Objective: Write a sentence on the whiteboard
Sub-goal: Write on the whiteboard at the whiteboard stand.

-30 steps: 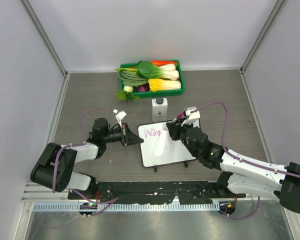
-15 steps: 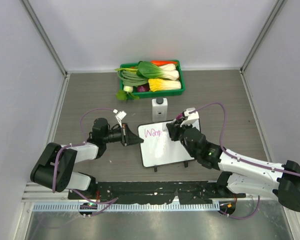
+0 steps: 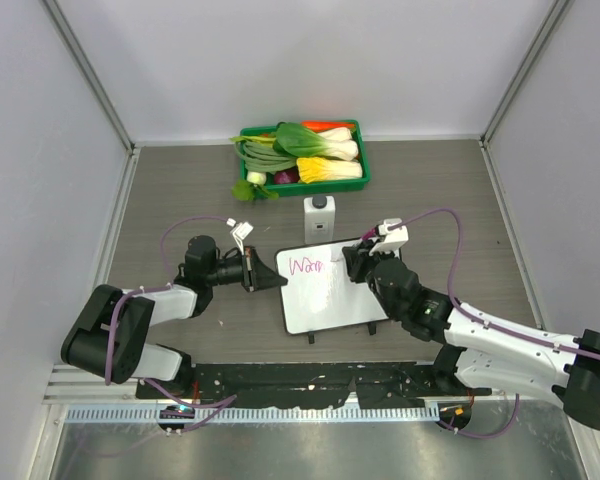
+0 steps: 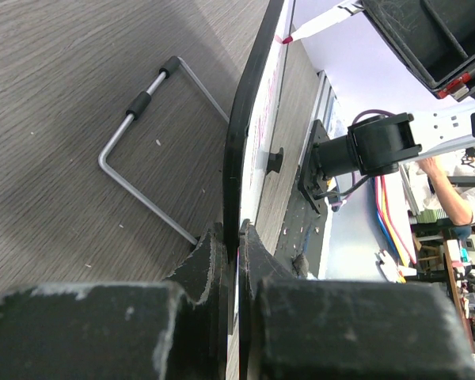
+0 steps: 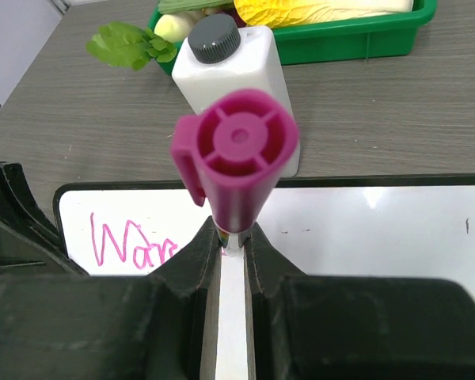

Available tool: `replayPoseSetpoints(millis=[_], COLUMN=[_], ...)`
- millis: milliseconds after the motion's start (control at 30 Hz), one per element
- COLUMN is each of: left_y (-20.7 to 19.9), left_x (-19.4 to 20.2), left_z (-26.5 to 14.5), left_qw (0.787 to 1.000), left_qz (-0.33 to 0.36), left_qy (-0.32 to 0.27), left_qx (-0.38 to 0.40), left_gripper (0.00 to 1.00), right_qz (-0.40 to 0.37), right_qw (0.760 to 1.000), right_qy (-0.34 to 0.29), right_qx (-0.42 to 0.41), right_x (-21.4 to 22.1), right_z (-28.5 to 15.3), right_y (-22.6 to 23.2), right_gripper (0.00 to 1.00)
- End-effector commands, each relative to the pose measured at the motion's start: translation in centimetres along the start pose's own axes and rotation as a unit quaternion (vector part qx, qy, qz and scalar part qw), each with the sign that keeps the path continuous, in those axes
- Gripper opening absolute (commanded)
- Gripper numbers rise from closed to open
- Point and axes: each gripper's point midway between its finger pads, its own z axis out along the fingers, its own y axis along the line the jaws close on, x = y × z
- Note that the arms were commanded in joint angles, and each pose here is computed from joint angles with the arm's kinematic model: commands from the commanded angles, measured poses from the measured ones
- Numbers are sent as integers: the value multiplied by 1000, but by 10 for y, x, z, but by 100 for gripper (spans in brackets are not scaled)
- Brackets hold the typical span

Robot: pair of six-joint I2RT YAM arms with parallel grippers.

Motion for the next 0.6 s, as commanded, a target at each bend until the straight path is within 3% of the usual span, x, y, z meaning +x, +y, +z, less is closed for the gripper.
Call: replayPoseSetpoints(millis=[0,300,567], left_y=[3,3,3], left_x=[-6,-5,-5], left_z=[5,5,5], left_qw=[1000,1000,1000], left_qz=[29,29,28], left_qy=[-4,-3,-2], left_qx=[-5,-5,-4], left_gripper=[0,0,0], right_qz=[17,19,11], right_qw=[999,998,1000], right_qy=[-30,-44,-18], right_qx=[-16,-34,-9], right_x=[-22,-36,-9], right_z=[-3,6,11], right_y=[8,25,12], right_gripper=[2,1,1])
